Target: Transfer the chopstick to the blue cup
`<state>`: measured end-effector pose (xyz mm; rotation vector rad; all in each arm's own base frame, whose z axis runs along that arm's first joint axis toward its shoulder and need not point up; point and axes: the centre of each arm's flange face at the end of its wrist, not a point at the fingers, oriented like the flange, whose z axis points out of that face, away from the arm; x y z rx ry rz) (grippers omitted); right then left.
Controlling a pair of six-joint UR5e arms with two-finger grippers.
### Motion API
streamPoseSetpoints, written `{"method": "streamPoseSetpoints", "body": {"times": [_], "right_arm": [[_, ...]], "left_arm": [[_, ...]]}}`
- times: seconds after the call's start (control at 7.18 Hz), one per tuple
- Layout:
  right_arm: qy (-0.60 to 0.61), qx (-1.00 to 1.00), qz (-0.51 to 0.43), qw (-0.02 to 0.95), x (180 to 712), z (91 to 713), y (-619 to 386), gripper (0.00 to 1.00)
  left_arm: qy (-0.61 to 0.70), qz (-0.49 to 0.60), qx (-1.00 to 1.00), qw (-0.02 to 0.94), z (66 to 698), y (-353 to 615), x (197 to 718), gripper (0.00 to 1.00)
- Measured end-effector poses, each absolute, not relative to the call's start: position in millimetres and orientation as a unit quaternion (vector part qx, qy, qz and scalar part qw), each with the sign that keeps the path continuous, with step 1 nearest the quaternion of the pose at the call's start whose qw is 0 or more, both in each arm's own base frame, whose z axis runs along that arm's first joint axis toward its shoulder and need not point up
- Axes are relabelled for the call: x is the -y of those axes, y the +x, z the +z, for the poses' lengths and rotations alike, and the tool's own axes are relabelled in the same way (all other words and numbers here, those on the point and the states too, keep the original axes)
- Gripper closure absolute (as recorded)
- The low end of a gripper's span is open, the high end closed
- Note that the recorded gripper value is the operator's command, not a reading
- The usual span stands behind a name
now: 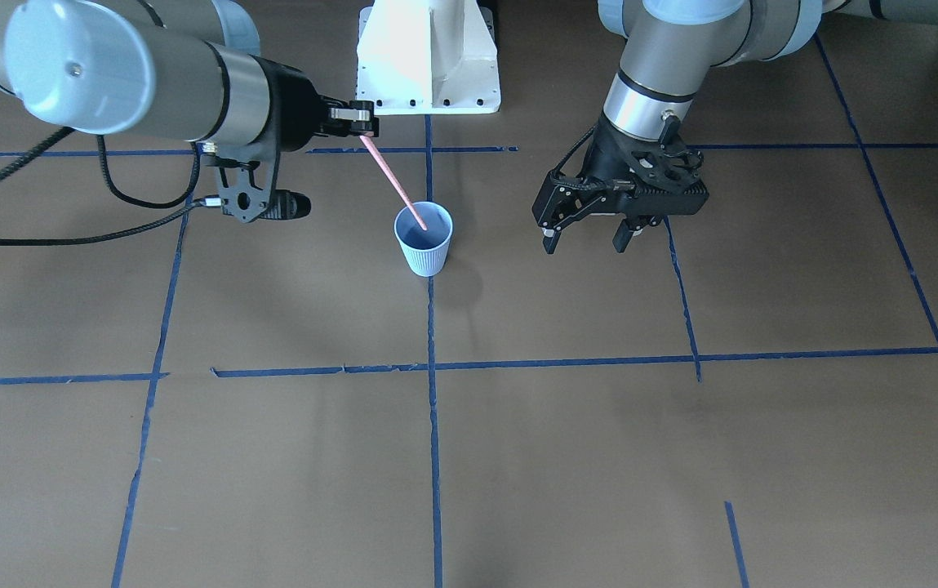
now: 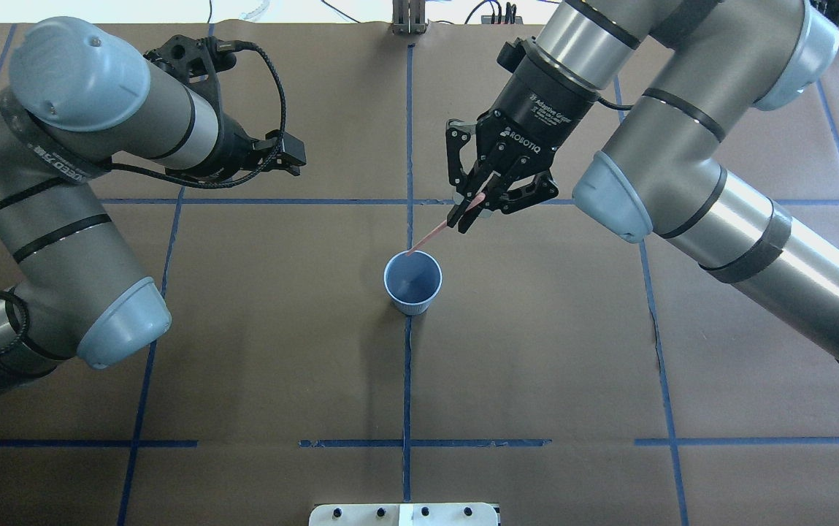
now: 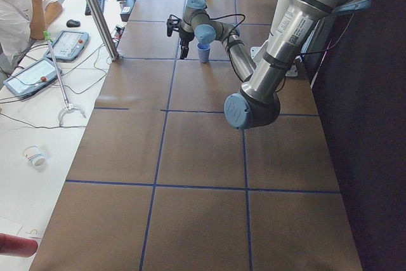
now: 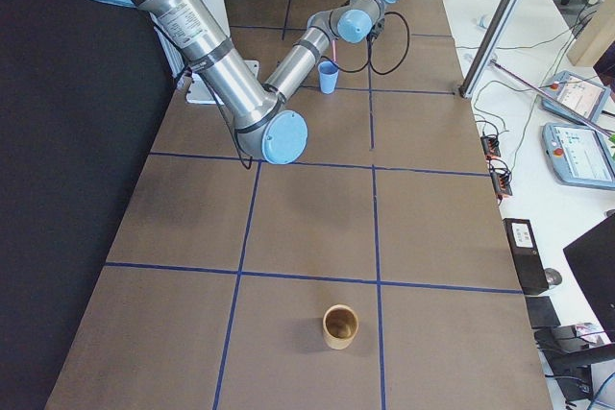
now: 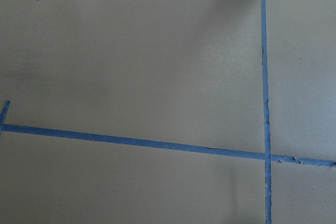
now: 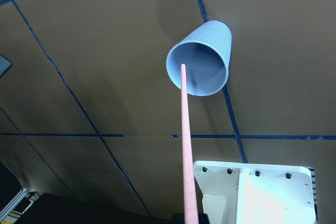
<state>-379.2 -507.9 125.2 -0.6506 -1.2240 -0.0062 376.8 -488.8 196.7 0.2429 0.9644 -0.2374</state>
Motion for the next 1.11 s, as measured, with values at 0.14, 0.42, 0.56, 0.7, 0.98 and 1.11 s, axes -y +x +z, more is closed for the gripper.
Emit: {"method": "streamPoseSetpoints", "body": {"times": [0.14,0.42,0.56,0.7,0.98,1.11], "right_arm": [[-0.301,0.560,-0.005,0.772,509,127,-392,0.94],[-0.293,0.547,-0.006,0.784,503,138,-422,0.52],[-0.295,0.540,-0.004,0.789,504,146,-435,0.01],[-0.292,0.534,-0.004,0.793,502,155,-449,0.00],[-0.278,0.535,0.010,0.798,495,159,-447,0.00],[-0.262,0.543,0.030,0.797,494,173,-407,0.00]], "left_arm": [[0.116,-0.114,-0.462,0.872,197,377,489,0.00],[0.116,-0.114,-0.462,0.872,198,377,488,0.00],[0.116,-0.114,-0.462,0.872,199,377,488,0.00],[0.116,-0.114,-0.462,0.872,201,377,488,0.00],[0.121,-0.109,-0.455,0.876,210,370,492,0.00],[0.132,-0.092,-0.438,0.884,232,355,499,0.00]]}}
